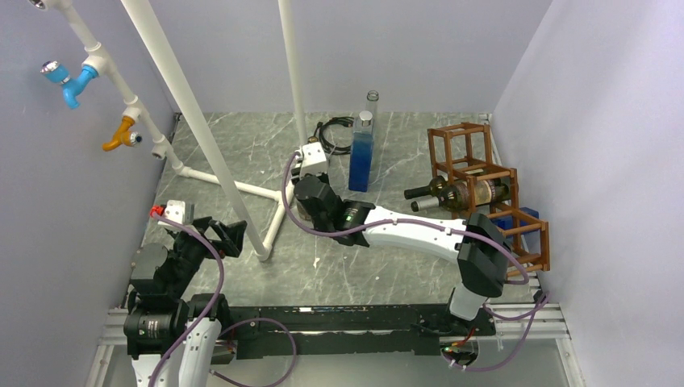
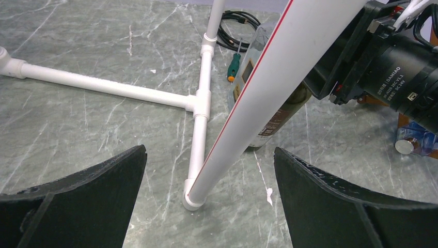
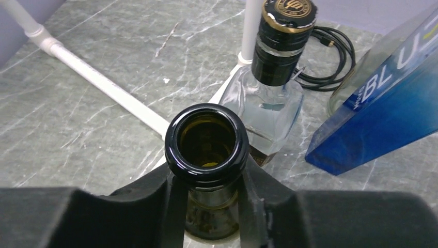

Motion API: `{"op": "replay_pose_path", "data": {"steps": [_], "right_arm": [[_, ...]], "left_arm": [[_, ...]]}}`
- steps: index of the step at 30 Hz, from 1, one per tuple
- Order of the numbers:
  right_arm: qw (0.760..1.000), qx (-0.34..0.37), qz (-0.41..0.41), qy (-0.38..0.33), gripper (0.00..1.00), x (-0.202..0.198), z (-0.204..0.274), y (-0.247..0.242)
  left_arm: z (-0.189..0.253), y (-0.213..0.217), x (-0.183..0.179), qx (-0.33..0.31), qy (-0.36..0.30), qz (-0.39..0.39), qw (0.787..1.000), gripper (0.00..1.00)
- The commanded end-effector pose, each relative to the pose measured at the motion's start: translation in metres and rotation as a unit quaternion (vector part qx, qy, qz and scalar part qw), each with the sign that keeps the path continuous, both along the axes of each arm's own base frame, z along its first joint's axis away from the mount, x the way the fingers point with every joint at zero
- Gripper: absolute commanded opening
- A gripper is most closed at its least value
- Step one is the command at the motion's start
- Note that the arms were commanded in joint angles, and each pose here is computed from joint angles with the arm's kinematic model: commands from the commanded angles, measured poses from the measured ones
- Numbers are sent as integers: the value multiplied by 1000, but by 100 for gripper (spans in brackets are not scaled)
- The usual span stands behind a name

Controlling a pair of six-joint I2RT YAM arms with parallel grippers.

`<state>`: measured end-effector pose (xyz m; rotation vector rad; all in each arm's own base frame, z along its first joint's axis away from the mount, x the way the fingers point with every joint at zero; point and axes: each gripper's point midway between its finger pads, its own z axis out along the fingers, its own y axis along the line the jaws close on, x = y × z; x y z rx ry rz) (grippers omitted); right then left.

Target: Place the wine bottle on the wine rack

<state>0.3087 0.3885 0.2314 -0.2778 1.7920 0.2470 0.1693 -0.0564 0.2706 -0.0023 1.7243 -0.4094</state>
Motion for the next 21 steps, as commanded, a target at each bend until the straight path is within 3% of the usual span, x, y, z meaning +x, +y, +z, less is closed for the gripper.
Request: {"op": "replay_pose_path", "data": {"steps": [1,6,16,21], "right_arm": [[999,25,41,11,23,-13,15,9],[997,16,80,6,0,-31,37,-9],[979,64,181,-65,0,-77,89,-54],[979,60,174,-83,0,-83,102,-77]], "left_arm": [[12,0,3,-4,-16,1,1000,99],[12,1,3,-6,-15,5,1000,99],[10,-1,4,-5,-11,-1,1000,98],[10,0,5,-6,-9,2,1000,98]]}}
